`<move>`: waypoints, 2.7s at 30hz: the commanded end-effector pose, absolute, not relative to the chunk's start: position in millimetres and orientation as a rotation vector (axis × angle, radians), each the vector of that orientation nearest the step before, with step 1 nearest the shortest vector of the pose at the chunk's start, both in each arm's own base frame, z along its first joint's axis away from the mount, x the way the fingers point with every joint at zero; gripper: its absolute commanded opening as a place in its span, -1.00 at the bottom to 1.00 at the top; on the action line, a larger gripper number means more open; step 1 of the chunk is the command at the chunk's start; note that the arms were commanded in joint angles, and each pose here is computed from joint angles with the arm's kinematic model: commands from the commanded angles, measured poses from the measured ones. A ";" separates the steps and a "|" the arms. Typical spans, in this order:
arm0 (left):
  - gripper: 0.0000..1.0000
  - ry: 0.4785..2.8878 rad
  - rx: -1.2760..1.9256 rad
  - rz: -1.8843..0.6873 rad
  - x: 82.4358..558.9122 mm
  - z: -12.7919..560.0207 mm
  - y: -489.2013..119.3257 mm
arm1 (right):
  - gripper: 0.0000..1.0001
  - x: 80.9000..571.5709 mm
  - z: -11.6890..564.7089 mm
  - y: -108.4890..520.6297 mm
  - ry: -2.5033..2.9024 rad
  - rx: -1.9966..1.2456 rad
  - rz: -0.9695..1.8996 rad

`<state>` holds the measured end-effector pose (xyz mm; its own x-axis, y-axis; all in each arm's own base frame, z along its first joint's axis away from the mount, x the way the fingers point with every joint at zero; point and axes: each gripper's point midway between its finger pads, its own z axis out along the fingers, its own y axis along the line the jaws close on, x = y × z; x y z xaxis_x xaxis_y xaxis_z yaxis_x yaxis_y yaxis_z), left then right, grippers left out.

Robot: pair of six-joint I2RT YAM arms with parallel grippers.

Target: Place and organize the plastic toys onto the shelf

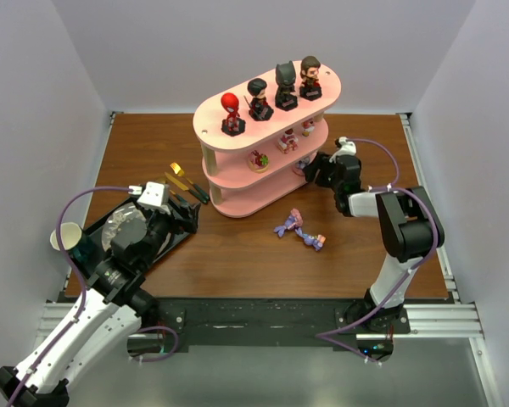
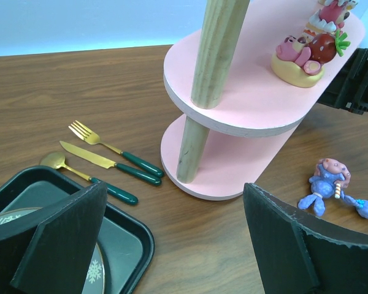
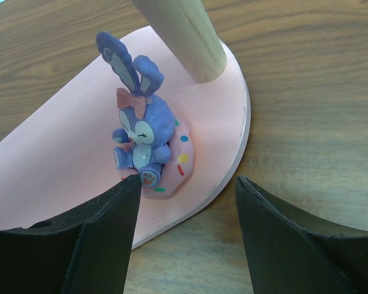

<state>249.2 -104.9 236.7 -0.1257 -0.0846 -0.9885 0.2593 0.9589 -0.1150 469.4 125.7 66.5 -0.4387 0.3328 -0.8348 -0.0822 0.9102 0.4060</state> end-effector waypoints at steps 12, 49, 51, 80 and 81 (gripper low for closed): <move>0.93 1.634 0.127 -0.294 250.7 246.5 -103.2 | 0.29 487.2 71.7 102.2 1.957 0.233 0.442; 0.93 1.630 0.149 -0.321 250.4 249.3 -108.3 | 0.29 419.0 107.9 96.6 2.115 0.173 0.475; 0.93 1.630 0.153 -0.327 249.9 249.3 -109.0 | 0.29 395.4 102.7 99.0 2.172 0.127 0.472; 0.94 1.643 0.253 -0.398 242.6 246.0 -124.2 | 0.11 306.4 62.9 196.6 2.232 -0.194 0.729; 0.94 1.647 0.258 -0.399 242.5 244.5 -125.2 | 0.06 308.2 63.5 197.0 2.222 -0.195 0.726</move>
